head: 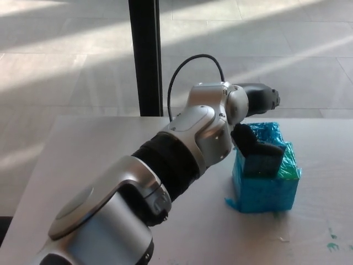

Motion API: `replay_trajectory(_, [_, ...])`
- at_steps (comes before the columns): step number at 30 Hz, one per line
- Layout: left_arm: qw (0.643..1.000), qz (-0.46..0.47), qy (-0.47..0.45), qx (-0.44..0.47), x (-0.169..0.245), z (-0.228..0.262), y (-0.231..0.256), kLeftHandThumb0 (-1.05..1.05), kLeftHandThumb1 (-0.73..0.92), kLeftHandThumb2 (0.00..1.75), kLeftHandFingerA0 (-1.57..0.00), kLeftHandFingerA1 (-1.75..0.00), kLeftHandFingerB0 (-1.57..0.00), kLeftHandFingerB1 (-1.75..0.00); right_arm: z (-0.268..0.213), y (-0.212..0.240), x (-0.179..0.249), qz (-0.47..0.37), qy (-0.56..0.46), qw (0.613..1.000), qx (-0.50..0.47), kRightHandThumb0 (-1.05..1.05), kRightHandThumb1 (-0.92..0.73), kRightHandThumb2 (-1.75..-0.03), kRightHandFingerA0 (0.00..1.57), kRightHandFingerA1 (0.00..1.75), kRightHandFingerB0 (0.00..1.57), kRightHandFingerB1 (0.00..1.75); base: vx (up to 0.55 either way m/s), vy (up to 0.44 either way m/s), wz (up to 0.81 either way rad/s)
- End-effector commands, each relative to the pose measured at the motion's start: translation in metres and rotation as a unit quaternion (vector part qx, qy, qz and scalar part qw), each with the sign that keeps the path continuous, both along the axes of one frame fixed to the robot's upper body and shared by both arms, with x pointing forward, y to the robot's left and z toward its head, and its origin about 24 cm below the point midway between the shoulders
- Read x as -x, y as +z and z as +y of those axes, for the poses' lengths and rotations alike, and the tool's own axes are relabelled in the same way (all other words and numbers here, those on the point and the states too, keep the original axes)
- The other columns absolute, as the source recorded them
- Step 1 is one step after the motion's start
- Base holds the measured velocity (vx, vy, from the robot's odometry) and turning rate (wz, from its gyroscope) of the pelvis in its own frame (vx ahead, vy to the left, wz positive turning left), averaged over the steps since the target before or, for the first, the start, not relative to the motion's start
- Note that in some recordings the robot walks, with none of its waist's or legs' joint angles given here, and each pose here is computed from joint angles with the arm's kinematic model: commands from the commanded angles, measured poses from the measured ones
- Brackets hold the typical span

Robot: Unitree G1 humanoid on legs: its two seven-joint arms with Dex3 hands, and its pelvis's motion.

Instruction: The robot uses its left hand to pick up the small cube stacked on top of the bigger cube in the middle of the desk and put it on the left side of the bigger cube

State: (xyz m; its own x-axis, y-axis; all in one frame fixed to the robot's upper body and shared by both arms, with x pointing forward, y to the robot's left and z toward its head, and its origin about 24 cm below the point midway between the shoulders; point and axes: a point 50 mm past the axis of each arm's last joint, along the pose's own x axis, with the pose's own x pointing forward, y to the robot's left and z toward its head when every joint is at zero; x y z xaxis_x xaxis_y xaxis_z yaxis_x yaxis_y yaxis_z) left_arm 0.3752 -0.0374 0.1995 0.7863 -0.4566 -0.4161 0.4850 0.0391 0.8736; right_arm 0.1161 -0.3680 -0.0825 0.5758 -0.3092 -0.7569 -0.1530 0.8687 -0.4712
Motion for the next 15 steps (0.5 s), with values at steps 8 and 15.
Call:
replay_trajectory(8, [0.999, 0.044, 0.007, 0.017, 0.004, -0.008, -0.009, -0.92, 0.44, 1.02, 0.00, -0.28, 0.00, 0.00, -0.010, 0.007, 0.001, -0.001, -0.010, 1.000, 0.001, -0.37, -0.63, -0.59, 0.67, 0.60, 0.45, 0.35, 0.00, 0.000, 0.00])
replay_trajectory(15, [0.997, 0.074, 0.024, -0.004, 0.003, 0.000, -0.017, -0.85, 0.43, 0.96, 0.00, -0.40, -0.06, -0.04, -0.010, 0.010, -0.004, -0.006, 0.002, 1.000, 0.003, -0.37, -0.62, -0.59, 0.65, 0.58, 0.44, 0.34, 0.00, 0.000, 0.00])
